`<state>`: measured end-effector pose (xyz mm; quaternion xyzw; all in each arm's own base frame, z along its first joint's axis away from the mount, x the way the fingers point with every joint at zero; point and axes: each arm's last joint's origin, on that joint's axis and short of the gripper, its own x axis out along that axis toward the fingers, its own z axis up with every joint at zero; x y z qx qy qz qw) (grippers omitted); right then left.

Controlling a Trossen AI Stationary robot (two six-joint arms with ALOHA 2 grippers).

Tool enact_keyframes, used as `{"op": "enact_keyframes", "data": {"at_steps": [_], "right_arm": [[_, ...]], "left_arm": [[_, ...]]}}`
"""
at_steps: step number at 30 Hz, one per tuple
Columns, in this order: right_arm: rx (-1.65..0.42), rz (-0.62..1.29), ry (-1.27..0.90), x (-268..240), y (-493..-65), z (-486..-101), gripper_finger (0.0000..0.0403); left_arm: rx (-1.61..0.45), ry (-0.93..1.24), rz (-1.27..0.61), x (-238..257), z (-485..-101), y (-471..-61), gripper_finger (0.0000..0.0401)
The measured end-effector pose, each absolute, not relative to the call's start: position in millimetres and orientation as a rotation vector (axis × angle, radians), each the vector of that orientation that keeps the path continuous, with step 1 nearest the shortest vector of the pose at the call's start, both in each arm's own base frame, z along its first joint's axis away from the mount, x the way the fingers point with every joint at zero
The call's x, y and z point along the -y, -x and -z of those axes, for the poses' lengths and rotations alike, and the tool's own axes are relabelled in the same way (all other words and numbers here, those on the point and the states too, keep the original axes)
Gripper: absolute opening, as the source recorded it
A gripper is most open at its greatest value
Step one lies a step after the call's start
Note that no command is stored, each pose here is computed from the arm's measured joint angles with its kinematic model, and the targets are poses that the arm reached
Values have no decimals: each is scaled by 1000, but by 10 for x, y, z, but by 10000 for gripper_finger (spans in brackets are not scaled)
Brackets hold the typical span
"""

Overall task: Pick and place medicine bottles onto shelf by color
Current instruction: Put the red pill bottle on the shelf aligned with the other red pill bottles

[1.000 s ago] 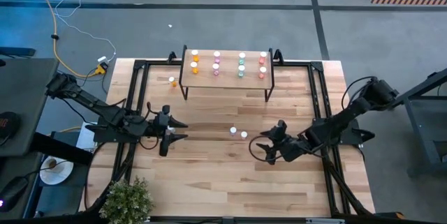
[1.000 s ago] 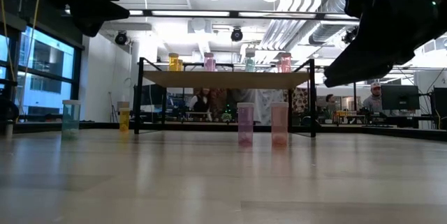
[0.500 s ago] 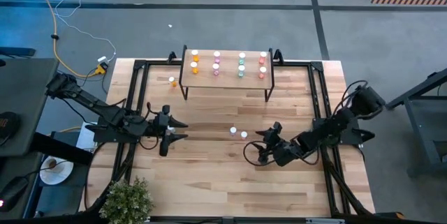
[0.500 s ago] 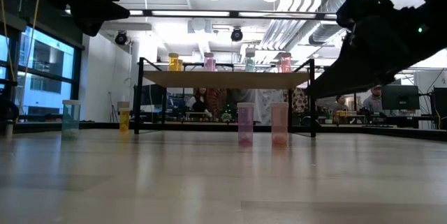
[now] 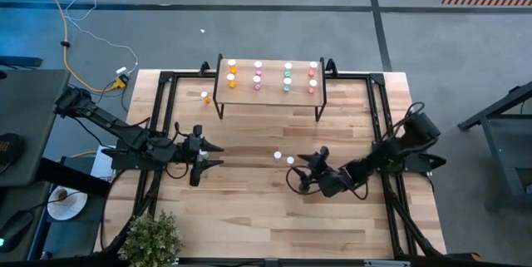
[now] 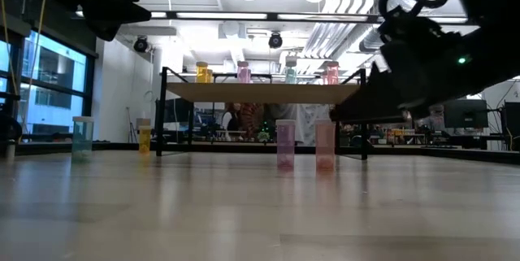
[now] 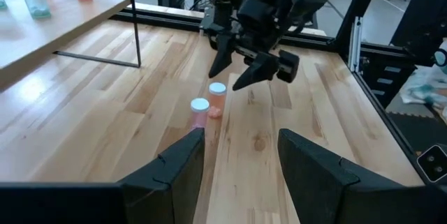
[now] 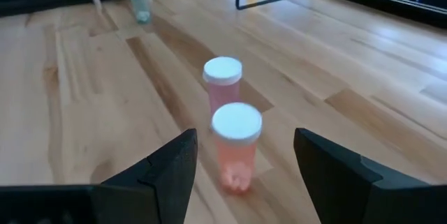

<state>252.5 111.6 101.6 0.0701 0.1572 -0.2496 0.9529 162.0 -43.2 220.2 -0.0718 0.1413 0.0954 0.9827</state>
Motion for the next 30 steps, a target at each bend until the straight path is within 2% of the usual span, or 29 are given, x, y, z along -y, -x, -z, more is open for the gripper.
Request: {"op": "enact_keyframes", "data": {"at_steps": [30], "right_arm": [[-362, 463, -201, -872, -2675, -972, 231]], "left_arm": [[-286, 123, -189, 432, -2202, -1620, 172]]}}
